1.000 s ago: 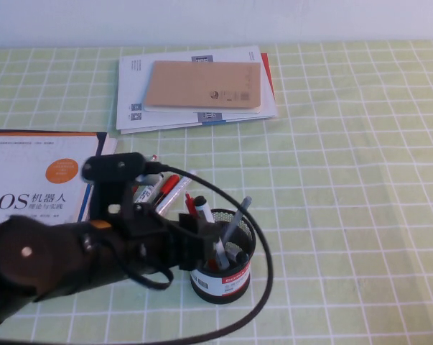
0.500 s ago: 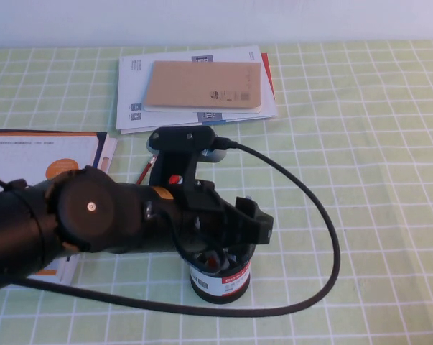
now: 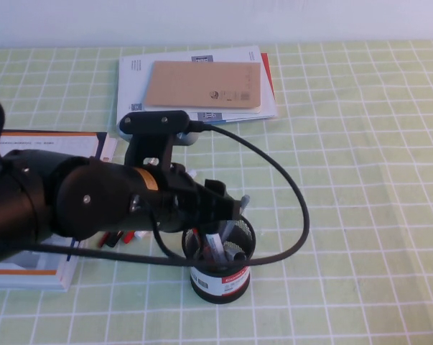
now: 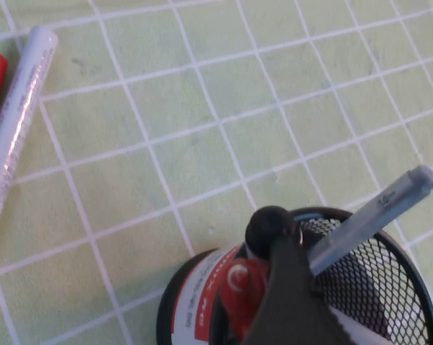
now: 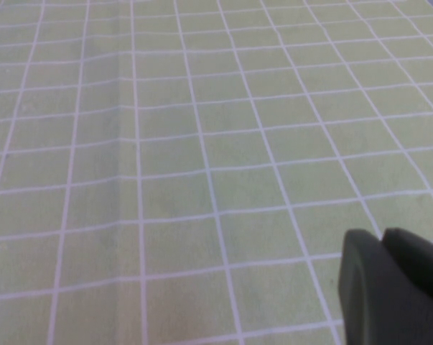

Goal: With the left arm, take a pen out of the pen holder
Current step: Pick up the pen from the pen holder

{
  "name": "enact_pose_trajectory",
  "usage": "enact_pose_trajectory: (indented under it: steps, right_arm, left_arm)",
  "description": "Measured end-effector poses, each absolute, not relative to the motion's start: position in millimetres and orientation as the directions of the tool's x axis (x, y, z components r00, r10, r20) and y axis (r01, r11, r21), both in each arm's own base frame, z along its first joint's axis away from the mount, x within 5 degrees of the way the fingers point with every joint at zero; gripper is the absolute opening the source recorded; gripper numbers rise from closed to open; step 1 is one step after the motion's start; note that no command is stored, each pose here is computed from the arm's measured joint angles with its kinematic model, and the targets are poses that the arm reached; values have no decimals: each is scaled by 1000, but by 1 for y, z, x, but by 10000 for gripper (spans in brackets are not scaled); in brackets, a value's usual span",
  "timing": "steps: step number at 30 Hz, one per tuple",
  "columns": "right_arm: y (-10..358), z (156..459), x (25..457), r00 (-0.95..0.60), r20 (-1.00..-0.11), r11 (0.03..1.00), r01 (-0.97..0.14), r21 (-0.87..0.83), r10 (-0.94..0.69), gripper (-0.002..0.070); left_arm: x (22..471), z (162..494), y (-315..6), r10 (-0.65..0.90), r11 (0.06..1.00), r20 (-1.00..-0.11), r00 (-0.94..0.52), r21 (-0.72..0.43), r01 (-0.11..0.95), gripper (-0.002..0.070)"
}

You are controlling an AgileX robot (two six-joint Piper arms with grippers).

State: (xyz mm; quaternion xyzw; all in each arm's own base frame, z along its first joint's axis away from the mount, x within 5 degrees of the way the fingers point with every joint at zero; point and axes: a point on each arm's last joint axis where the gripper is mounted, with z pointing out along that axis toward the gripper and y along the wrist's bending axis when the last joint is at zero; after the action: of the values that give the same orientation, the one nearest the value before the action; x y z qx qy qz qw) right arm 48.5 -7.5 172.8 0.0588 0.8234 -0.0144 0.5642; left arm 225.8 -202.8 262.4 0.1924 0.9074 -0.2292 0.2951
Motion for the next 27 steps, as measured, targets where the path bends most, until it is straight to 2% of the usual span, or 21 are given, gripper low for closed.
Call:
enact_pose_trajectory:
  steps: [12, 27]
  right_arm:
    - [-8, 173, 49, -356, -931, 993, 113, 43, 81, -13]
    - [-8, 173, 49, -356, -931, 993, 113, 43, 81, -13]
  left_arm:
    - [236, 247, -211, 243, 832, -581, -777, -288, 475, 382]
    - [242, 251, -211, 256, 827, -655, -711, -232, 512, 382]
